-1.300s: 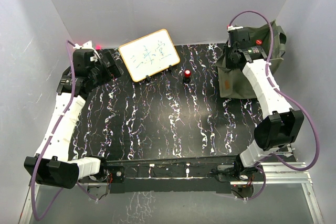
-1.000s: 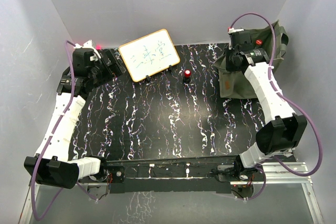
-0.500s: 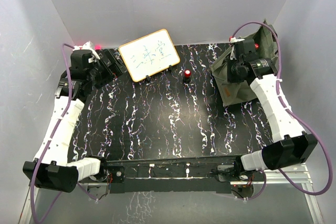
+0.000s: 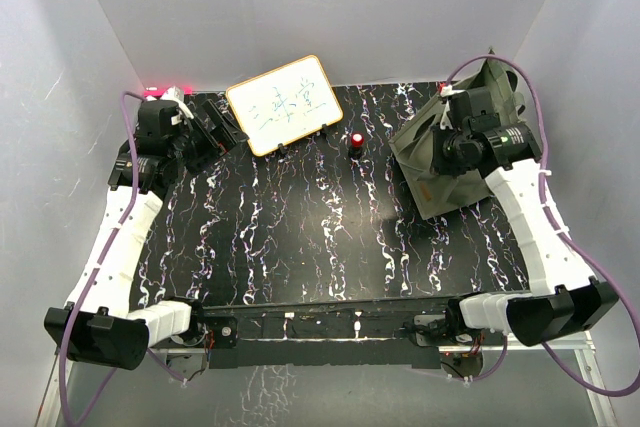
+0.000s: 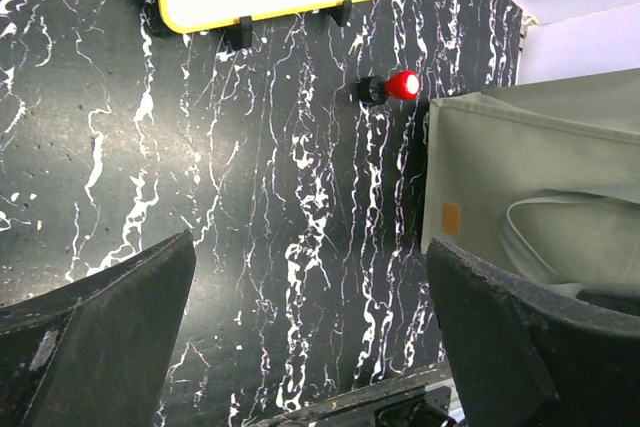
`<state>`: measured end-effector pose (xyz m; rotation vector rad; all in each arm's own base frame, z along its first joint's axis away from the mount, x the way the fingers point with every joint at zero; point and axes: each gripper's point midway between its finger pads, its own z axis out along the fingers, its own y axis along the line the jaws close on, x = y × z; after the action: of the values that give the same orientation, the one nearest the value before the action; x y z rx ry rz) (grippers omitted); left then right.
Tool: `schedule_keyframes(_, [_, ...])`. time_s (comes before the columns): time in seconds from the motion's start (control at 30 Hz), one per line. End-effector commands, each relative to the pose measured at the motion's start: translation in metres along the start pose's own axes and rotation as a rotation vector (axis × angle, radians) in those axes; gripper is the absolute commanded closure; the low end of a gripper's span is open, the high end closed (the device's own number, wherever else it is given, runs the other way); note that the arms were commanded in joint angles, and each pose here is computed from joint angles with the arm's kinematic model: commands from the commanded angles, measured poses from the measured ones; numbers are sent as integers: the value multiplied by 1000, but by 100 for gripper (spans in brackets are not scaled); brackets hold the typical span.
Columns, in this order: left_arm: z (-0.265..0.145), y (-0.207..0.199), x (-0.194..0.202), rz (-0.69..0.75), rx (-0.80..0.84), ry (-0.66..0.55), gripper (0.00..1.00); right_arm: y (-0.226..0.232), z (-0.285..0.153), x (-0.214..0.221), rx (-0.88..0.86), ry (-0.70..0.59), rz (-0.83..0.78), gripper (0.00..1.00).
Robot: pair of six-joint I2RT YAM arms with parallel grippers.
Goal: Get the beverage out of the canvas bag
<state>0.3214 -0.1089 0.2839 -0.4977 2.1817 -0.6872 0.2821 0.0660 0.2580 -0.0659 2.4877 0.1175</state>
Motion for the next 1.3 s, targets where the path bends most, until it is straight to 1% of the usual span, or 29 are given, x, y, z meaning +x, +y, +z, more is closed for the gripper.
schedule_keyframes(0.0, [-12, -15, 5, -30, 73, 7, 3, 33, -44, 7, -176, -53, 27, 92])
schedule_keyframes(0.27, [-18, -11, 13, -42, 70, 22, 3, 51, -56, 30, -293, 2, 12, 92])
schedule_keyframes(0.6, [-23, -7, 18, -54, 60, 26, 3, 87, -73, 50, -497, 70, -13, 92])
schedule_keyframes(1.0, [-9, -11, 12, -64, 57, 36, 3, 109, -92, 74, -643, 113, -85, 92])
schedule_keyframes(1.13, [-2, -13, 10, -70, 60, 44, 3, 112, -92, 70, -655, 101, -99, 92])
schedule_keyframes(1.27, [5, -13, 8, -81, 65, 45, 3, 104, -73, 56, -566, 79, -92, 92])
